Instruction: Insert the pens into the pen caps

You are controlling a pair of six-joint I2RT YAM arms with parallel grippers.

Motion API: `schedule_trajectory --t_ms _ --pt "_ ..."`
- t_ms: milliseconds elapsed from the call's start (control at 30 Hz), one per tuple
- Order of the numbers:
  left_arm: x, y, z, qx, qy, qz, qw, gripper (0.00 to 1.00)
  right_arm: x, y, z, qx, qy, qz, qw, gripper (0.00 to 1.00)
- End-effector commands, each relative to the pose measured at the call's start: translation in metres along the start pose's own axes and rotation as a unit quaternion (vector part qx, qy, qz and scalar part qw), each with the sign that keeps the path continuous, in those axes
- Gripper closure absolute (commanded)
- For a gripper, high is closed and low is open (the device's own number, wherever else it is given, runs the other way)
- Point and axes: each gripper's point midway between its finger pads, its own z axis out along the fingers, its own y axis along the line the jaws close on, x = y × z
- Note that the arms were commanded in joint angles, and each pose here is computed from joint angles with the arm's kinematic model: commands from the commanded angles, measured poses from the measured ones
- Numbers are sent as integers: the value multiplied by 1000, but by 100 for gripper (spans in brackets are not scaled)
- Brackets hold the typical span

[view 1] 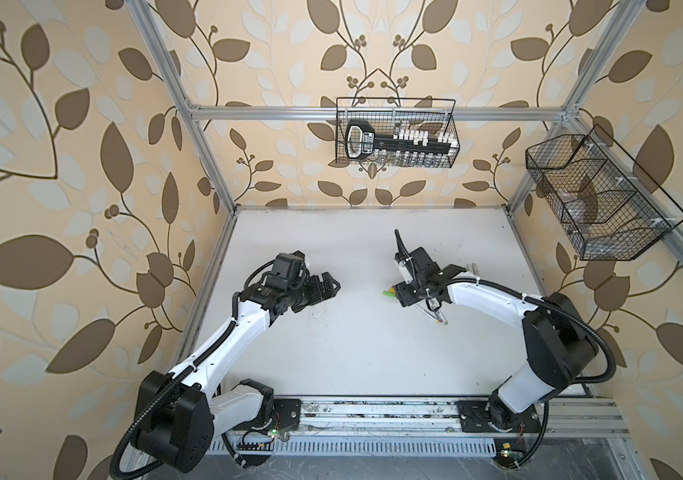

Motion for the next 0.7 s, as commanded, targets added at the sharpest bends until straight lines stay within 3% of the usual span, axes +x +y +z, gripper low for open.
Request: schedule_trajectory --t_ms 0,300,667 --pt "-12 0 -16 -12 -22 21 999 1 -1 29 15 -52 -2 -2 999 31" --pt "-15 7 -19 -8 -27 17 999 1 -6 54 40 -78 13 13 997 31" --pt "-15 6 -18 -1 -25 16 1000 1 7 41 55 -65 38 32 997 31"
